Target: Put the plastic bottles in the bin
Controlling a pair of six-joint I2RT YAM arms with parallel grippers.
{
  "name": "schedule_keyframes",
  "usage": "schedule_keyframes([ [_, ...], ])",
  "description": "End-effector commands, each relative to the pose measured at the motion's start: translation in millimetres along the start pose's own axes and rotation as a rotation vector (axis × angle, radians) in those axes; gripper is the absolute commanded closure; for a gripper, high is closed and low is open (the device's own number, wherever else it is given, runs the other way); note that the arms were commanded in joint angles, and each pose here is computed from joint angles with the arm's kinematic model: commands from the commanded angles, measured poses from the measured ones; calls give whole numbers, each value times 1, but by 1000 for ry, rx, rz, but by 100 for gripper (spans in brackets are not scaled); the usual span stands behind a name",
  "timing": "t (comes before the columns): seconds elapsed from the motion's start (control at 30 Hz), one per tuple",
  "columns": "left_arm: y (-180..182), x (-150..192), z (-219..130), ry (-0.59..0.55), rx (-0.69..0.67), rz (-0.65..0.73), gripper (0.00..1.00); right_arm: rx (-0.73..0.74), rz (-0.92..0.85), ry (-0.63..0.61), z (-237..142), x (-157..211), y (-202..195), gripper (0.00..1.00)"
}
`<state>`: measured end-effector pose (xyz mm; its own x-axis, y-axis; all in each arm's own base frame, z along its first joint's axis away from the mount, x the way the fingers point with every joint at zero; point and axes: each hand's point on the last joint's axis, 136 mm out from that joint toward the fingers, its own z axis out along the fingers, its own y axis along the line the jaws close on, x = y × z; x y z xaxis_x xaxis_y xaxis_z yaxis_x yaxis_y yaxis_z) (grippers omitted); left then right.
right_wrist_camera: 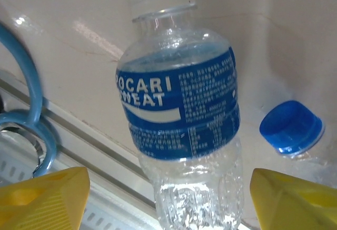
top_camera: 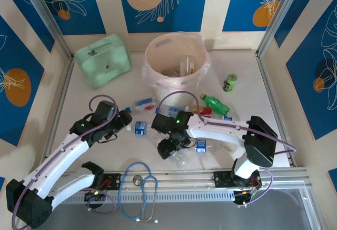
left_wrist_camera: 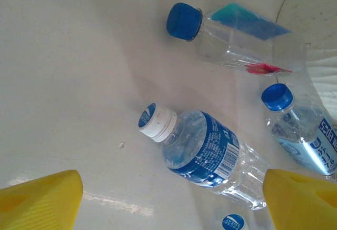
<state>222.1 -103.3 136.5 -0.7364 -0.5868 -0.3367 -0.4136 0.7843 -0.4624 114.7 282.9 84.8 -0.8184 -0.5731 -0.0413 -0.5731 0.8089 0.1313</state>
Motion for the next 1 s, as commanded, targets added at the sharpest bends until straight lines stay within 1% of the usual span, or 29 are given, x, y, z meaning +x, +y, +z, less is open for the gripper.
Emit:
schedule_keyframes([
  [0.0,11,2,2,11,-23,-31,12,40,-68,33,2,-3,-3,19],
  [0.27,21,4,7,22,-26,-62,12,91,-155,103,24,-20,0,21],
  [0.43,24,2,9,24,-20,-73,12,105,-156,143,39,-24,-2,21],
  [0.53,24,0,8,23,-16,-79,12,108,-141,162,46,-24,-4,24],
  [0.6,25,0,8,21,-16,-81,12,111,-135,161,47,-24,-6,30],
  [0.67,26,-1,8,22,-16,-83,13,121,-133,147,44,-26,-7,38],
  [0.73,26,-1,9,25,-17,-85,13,125,-132,130,40,-28,-7,42],
  [0.87,24,-3,8,25,-9,-84,14,119,-136,69,23,-32,-2,43],
  [0.97,22,-4,7,25,-3,-85,14,99,-152,10,1,-36,7,44],
])
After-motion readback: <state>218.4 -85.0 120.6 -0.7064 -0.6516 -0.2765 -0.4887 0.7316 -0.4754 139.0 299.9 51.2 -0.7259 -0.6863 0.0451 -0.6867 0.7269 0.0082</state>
